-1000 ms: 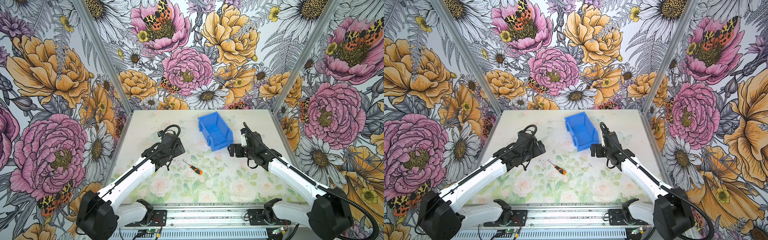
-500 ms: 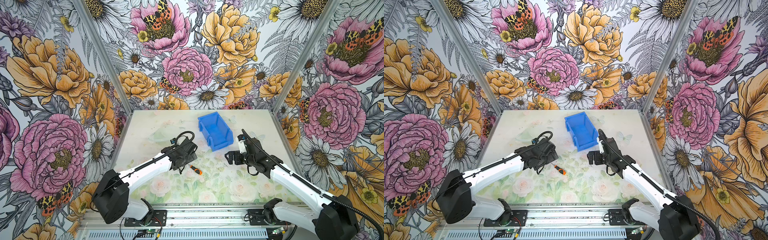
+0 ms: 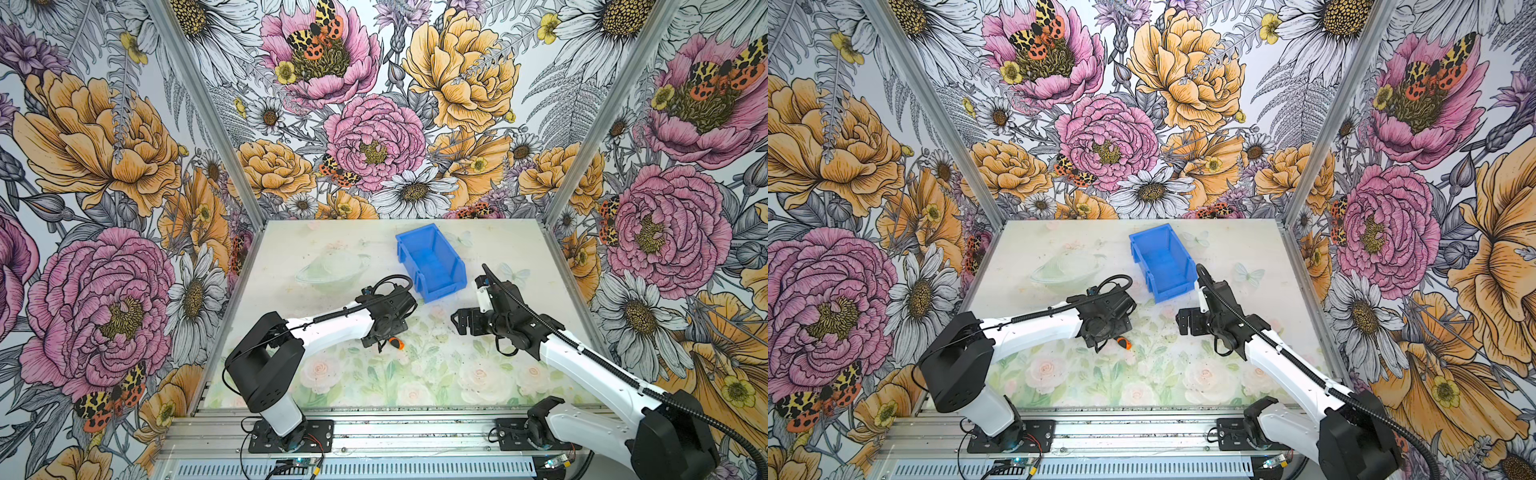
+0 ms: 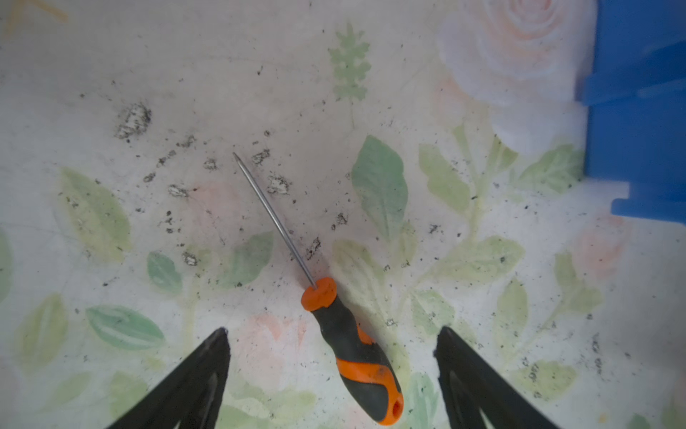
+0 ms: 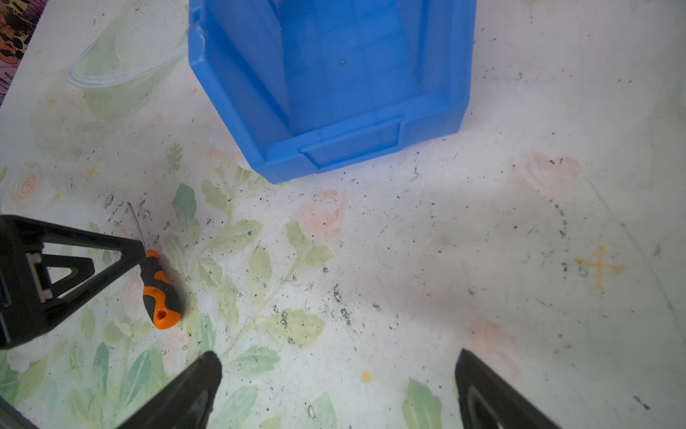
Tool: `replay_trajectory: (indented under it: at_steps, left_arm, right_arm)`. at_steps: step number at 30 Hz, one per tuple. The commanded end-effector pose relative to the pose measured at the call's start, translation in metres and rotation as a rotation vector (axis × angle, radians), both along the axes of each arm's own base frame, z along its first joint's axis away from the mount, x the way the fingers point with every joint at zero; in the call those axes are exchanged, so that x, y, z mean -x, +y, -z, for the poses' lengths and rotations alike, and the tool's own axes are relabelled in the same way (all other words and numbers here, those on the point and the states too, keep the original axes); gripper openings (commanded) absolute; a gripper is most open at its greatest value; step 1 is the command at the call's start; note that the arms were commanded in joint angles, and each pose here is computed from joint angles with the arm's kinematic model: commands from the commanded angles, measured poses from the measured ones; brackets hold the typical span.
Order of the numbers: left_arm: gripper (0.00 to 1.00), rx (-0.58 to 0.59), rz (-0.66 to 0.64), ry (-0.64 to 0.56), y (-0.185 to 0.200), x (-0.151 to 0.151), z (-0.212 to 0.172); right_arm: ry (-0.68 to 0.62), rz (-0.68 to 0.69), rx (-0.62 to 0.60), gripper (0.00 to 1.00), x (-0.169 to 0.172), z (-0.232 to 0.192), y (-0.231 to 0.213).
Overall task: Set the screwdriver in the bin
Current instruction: 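Lower the left gripper and close it on the screwdriver handle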
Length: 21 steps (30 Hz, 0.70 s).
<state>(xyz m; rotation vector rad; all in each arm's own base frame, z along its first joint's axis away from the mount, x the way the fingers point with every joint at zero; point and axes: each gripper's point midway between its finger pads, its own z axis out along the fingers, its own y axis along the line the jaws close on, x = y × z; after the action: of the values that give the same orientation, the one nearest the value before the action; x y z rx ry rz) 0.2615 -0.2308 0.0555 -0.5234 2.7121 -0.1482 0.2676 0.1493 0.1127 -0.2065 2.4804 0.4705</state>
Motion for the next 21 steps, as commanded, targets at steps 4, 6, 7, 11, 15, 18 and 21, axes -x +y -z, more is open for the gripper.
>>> replay_trajectory:
  at_steps: [4,6,7,11,15,18,21]
  left_arm:
    - [0.79,-0.002,0.019,0.035,-0.012,0.005,0.009]
    - [0.76,-0.01,0.027,0.042,-0.014,0.004,0.013]
    - [0.74,-0.013,0.031,0.044,-0.016,0.004,0.014]
    - [0.69,-0.024,0.033,0.057,-0.018,0.006,0.021]
    - [0.61,-0.035,0.037,0.074,-0.018,0.011,0.027]
    - [0.55,-0.04,0.028,0.088,-0.017,0.017,0.032]
    - [0.49,-0.046,0.023,0.097,-0.016,0.02,0.036]
  right_arm:
    - [-0.027,-0.016,-0.019,0.99,0.004,-0.005,0.003]
    - [-0.03,-0.02,-0.02,1.0,0.005,-0.006,0.003]
    - [-0.03,-0.021,-0.021,1.0,0.006,-0.006,0.003]
    - [-0.033,-0.024,-0.025,0.99,0.007,-0.007,0.003]
    - [-0.041,-0.024,-0.026,1.0,0.008,-0.008,0.002]
    - [-0.048,-0.031,-0.025,1.0,0.009,-0.008,0.001]
    - [-0.055,-0.04,-0.018,1.0,0.01,-0.008,0.0]
